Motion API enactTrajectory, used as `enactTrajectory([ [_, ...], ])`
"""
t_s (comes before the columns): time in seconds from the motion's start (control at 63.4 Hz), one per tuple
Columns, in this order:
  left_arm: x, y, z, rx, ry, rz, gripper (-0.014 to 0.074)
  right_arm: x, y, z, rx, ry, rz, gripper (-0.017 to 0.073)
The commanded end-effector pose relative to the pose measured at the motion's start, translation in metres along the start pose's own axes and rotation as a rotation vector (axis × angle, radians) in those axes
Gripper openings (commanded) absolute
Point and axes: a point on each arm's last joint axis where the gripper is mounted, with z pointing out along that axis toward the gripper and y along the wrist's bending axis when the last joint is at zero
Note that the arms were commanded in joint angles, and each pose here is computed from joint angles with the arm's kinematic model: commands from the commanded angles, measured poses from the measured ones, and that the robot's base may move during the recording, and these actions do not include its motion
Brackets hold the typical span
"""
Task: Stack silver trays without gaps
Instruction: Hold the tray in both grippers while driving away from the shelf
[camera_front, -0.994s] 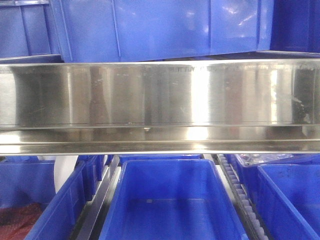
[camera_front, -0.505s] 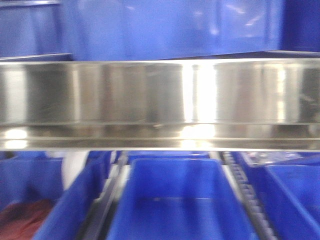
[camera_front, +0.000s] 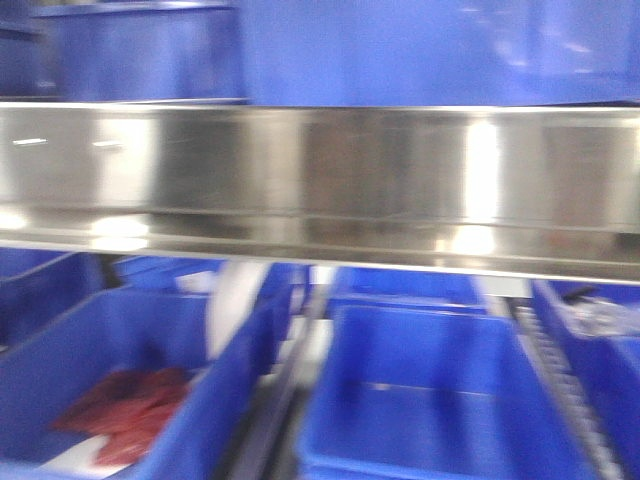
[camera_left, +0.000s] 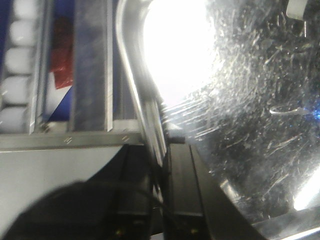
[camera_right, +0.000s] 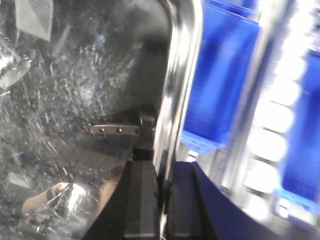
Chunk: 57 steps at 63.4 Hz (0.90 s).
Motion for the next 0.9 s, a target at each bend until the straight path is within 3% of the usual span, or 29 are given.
enactTrajectory([
  [0.0,0.0023,-0.0015,-0.0259,0.041,-0.025,0.024,-0.0048,0.0008,-0.004,-0.0208,-0.007,-0.034,-0.022,0.0056],
  [0.883,0.0018,-0.0023,-0.023,0.038,-0.018,0.025,-0.0048,0.0008,-0.004,-0.0208,-0.007,-0.034,-0.022,0.0056],
])
